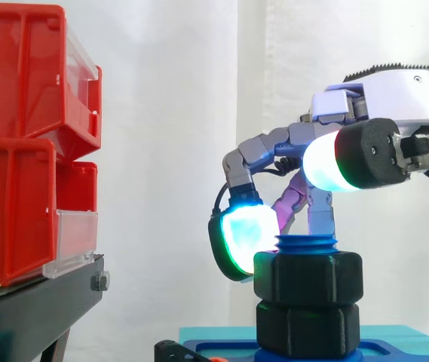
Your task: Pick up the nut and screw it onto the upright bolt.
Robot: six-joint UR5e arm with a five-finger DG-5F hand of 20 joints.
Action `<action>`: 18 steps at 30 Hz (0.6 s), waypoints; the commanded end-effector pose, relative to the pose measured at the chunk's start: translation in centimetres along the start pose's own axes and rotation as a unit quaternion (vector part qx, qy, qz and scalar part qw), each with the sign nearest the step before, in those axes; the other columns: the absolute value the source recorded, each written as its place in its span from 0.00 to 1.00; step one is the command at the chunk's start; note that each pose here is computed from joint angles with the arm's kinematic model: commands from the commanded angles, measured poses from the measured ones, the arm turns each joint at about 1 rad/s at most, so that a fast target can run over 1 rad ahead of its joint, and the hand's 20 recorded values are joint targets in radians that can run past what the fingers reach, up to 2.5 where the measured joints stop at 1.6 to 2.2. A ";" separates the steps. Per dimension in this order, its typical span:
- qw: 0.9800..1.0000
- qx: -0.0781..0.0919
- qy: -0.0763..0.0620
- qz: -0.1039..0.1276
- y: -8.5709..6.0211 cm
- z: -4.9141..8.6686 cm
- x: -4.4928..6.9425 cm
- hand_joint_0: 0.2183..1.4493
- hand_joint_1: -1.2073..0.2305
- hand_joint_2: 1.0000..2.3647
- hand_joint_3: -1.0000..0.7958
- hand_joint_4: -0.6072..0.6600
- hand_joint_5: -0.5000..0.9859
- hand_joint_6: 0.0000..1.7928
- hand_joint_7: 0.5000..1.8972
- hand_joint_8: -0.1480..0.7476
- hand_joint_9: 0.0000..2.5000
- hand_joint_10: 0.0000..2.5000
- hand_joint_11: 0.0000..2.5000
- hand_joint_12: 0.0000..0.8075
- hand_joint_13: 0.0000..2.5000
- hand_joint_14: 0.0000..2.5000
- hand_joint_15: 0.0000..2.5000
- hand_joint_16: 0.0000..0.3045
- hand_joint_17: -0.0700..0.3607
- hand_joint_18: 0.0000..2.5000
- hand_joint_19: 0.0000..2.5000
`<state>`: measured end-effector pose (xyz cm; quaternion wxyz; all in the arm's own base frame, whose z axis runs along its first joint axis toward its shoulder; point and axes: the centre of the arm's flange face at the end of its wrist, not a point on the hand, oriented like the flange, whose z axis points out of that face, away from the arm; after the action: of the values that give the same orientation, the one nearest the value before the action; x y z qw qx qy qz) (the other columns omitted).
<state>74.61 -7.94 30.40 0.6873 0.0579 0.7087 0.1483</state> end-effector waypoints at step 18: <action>1.000 0.008 0.021 -0.016 -0.9 -0.4 -3.1 0.19 0.62 0.00 0.28 0.53 0.40 0.28 0.68 0.45 0.72 0.00 0.06 0.37 0.44 0.00 0.04 0.15 0.41 0.42 0.17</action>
<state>74.50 -9.58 32.85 0.6758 0.0516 0.7224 0.1367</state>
